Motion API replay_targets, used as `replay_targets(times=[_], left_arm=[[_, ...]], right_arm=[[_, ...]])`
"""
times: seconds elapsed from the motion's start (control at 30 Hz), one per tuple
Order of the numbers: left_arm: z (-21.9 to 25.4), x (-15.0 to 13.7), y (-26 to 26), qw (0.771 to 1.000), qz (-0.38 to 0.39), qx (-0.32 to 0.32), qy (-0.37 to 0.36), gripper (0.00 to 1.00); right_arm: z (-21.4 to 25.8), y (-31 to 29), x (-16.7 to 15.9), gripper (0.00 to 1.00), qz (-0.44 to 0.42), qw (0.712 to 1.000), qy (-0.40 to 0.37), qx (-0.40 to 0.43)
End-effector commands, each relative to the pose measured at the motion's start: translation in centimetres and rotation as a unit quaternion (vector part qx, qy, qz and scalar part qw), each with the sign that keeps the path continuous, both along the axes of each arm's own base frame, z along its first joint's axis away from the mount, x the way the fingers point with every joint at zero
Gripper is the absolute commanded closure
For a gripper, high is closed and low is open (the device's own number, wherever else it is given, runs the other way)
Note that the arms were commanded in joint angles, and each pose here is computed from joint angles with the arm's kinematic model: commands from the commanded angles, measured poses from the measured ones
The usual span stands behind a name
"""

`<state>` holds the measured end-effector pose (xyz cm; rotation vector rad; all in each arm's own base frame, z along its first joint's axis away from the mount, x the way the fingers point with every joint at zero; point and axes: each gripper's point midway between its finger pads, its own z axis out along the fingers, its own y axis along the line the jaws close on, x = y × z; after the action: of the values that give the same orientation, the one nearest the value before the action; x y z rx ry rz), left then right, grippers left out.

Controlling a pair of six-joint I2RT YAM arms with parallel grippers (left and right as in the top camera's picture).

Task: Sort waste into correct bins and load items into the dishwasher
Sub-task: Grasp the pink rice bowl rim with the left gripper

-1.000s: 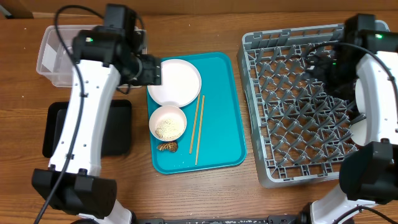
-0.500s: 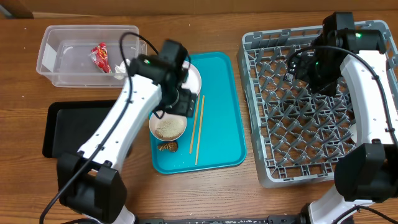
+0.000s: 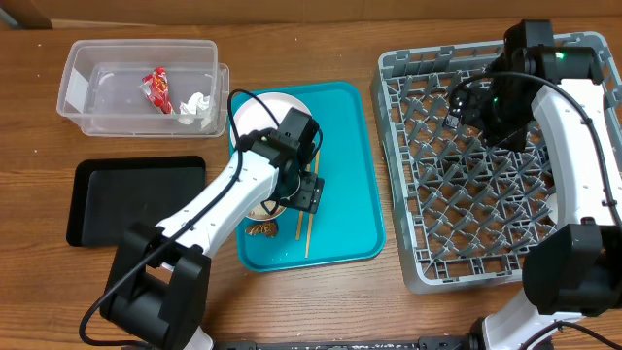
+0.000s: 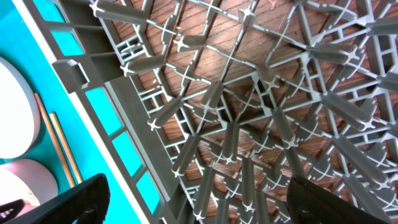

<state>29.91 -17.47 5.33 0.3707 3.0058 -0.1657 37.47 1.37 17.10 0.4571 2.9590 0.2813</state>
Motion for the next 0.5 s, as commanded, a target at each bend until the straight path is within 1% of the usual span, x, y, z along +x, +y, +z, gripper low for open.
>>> replay_targets(times=[0.0,0.07,0.17,0.4,0.47], left_arm=[[-1.0,-0.3,0.6,1.0,0.006,0.017,-0.004,0.23],[-1.4,-0.2,0.6,1.0,0.006,0.015,-0.007,0.26],[-1.6,-0.2,0.6,1.0,0.006,0.016,-0.01,0.33],[-2.5,-0.2,0.7,1.0,0.006,0.019,-0.009,0.38],[-2.8,-0.1,0.6,1.0,0.006,0.02,-0.007,0.41]], right_arm=[[-0.3,0.1,-0.1,0.07,0.002,1.0,0.003,0.0],[-0.3,0.1,-0.1,0.07,0.002,1.0,0.004,0.0],[-0.3,0.1,-0.2,0.07,0.003,1.0,0.005,0.0],[-0.3,0.1,-0.3,0.07,0.003,1.0,0.007,0.0],[-0.3,0.1,-0.3,0.07,0.003,1.0,0.007,0.0]])
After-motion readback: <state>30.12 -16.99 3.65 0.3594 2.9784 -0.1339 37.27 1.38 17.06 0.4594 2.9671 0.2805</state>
